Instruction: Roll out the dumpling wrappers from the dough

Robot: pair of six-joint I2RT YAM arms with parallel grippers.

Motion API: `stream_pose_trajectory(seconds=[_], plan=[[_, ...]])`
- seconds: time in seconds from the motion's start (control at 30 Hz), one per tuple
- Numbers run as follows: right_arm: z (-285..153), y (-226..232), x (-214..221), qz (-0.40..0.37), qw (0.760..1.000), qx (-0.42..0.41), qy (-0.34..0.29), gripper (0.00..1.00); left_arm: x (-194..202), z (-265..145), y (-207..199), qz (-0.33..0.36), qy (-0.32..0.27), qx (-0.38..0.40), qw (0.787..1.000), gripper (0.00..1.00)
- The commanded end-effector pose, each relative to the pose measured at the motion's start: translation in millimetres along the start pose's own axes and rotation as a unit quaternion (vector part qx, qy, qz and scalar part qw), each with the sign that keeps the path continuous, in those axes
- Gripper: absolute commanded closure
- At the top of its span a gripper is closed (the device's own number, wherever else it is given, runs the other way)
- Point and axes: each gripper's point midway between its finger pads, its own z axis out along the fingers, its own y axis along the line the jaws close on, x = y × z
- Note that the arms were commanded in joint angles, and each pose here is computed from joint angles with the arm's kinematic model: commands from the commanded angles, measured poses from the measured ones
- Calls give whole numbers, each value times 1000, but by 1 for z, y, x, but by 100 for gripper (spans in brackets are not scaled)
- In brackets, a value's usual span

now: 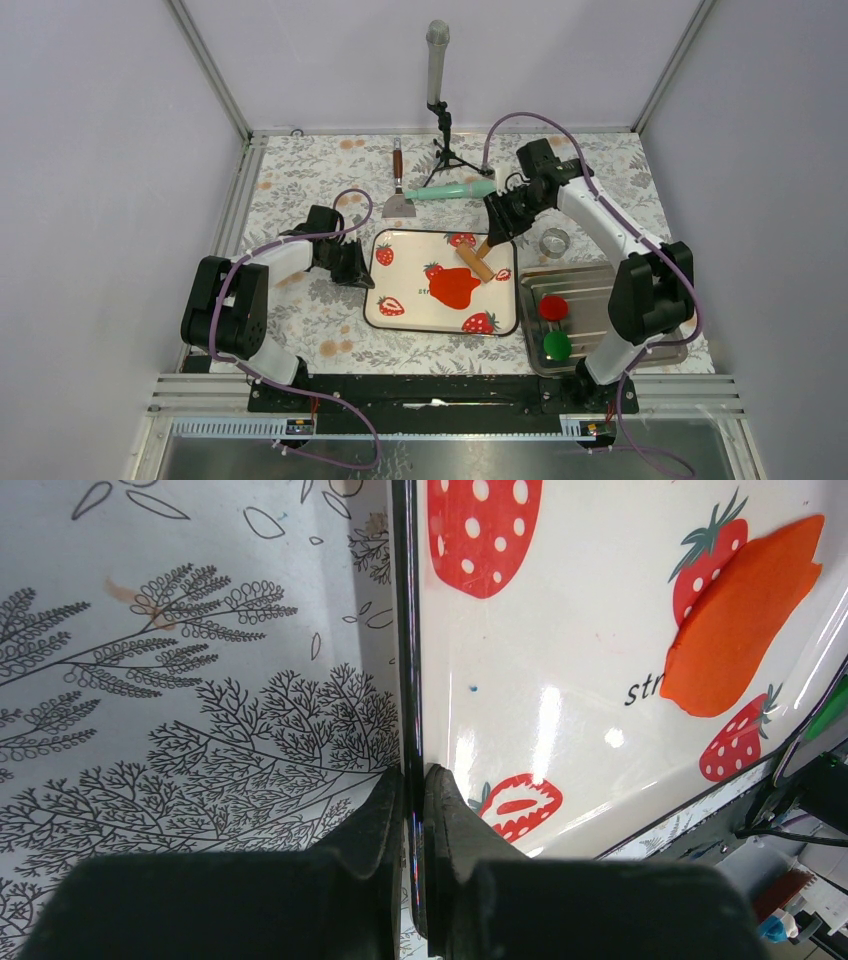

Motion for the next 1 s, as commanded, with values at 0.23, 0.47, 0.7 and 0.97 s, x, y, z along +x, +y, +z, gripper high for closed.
stream_pose_trajectory(seconds=[0.23, 0.47, 0.7, 0.97], plan=[[25, 29, 10, 36, 993, -107, 38, 100, -9, -3, 3, 24, -19, -15, 999, 100], [38, 29, 20, 41, 991, -112, 64, 100, -9, -3, 4, 23, -20, -15, 999, 100], [63, 30, 39, 30, 991, -82, 98, 100, -9, -2, 5, 20, -19, -15, 999, 100], [88, 10, 70, 3, 990, -3, 139, 100, -9, -3, 6, 19, -20, -17, 999, 100]])
